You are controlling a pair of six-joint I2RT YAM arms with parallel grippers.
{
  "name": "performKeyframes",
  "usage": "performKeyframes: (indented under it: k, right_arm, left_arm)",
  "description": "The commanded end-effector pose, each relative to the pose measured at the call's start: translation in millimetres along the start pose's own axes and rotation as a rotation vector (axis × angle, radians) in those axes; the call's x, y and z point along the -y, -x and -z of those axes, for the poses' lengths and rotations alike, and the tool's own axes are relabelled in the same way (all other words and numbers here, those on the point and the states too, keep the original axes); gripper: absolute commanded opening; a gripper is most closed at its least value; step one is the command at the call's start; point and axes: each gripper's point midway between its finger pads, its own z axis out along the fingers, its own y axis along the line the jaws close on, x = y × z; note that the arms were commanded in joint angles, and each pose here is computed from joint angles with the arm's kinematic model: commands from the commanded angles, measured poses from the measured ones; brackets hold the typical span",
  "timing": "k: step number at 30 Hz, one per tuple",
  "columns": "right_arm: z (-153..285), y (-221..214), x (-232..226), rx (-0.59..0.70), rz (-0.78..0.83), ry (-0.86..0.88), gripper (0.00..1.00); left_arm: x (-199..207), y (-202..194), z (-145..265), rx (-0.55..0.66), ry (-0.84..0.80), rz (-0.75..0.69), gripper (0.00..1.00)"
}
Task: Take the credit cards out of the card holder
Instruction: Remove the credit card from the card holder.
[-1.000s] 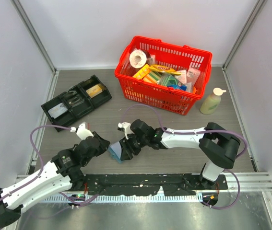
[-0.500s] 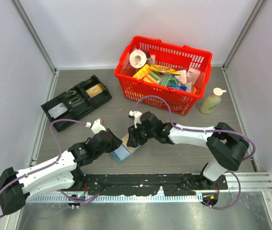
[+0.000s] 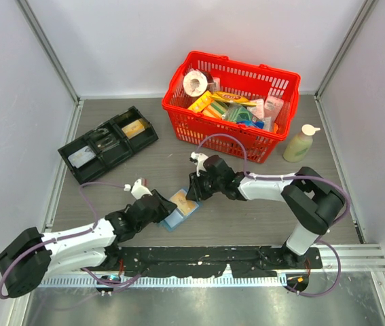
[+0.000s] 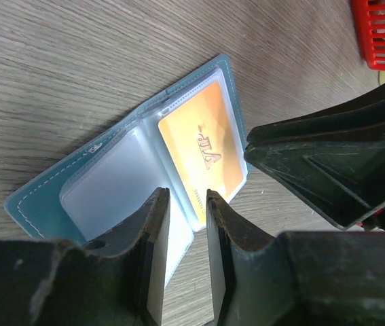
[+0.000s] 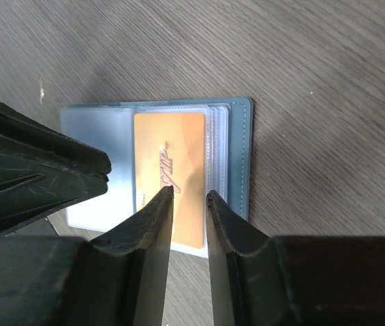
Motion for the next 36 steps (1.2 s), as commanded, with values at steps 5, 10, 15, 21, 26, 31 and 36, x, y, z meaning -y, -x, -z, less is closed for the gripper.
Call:
performKeyframes:
  k: [5,10,15,21,26,31,36]
  right_arm:
    - [-8,-19,1,-0.034,-0.012,0.048,0.3]
    - [-8,-32,2,-0.059,-0.035,0.06,0.27]
    - [-7,-37,3,-0.066,-0.041,0.06,0.27]
    - [-7,-40,5,-0.069,-0.043,0.053,0.27]
    - [-7,-40,5,-0.07,-0.044,0.052,0.27]
    - [-7,-41,5,-0.07,-0.045,0.052,0.27]
    - [-7,-40,5,-0.066,-0.047,0.053,0.27]
  left_arm:
    - [9,0,-8,0.032,-0.095,0.09,0.35]
    - [10,-3,-10,0.031,-0.14,0.117,0.36]
    - [10,-2,-10,0.038,-0.155,0.136,0.37]
    - [11,0,-7,0.048,-0.181,0.161,0.37]
    - [13,2,-4,0.051,-0.194,0.167,0.37]
    - [7,-2,-7,0.036,-0.15,0.188,0.38]
    - [1,-7,-10,0.019,-0.128,0.216,0.39]
